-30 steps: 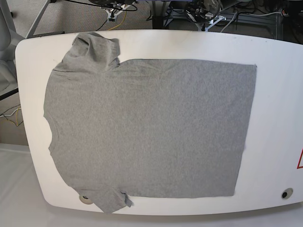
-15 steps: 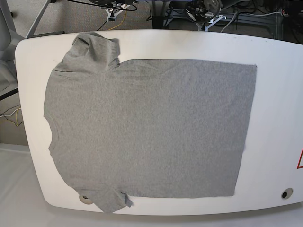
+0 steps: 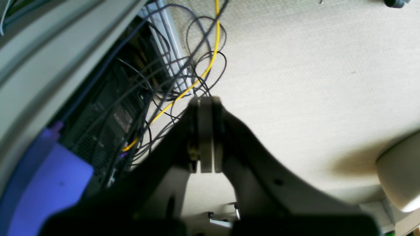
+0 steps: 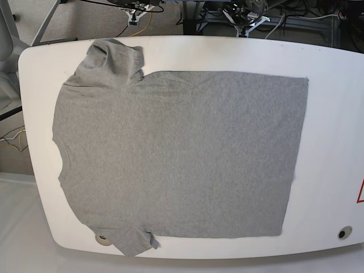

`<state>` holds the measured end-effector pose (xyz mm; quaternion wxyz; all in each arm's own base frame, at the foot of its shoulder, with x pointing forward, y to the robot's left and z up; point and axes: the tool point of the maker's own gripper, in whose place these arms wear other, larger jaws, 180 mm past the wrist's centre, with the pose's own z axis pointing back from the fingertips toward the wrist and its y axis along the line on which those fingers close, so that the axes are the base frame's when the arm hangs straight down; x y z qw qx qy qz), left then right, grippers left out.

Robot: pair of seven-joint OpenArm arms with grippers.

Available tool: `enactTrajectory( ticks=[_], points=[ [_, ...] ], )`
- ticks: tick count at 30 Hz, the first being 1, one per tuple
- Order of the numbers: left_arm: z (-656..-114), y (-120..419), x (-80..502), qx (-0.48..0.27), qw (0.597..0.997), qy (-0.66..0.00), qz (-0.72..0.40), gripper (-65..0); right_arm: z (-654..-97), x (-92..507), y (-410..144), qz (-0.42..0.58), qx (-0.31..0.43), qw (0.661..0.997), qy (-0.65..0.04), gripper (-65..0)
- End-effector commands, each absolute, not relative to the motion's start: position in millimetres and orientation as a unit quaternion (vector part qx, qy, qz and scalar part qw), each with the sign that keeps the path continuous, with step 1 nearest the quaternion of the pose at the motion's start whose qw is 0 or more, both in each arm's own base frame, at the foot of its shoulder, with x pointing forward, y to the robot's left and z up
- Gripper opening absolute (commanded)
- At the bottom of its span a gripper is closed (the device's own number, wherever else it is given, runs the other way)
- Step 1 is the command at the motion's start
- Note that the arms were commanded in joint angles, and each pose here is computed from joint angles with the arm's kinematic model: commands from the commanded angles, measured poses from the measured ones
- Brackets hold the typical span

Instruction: Fold the T-shirt properly

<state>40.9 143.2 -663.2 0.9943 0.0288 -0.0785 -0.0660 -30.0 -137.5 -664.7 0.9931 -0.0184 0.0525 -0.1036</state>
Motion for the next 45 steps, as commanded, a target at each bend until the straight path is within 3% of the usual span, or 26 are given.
enactTrajectory(
  ticks=[1,45],
  points=[
    [-662.3,158.6,34.8,0.044,0.994,-0.077,-0.066,-63.6,-664.0,-39.0,-143.8,-0.102,-0.022,0.993,0.059,-65.0],
    [-662.0,163.0,23.8,0.054,0.993,-0.077,-0.065,-64.0,-664.8,-21.2,-144.3,-0.097,-0.022,0.994,0.045,-65.0]
  ],
)
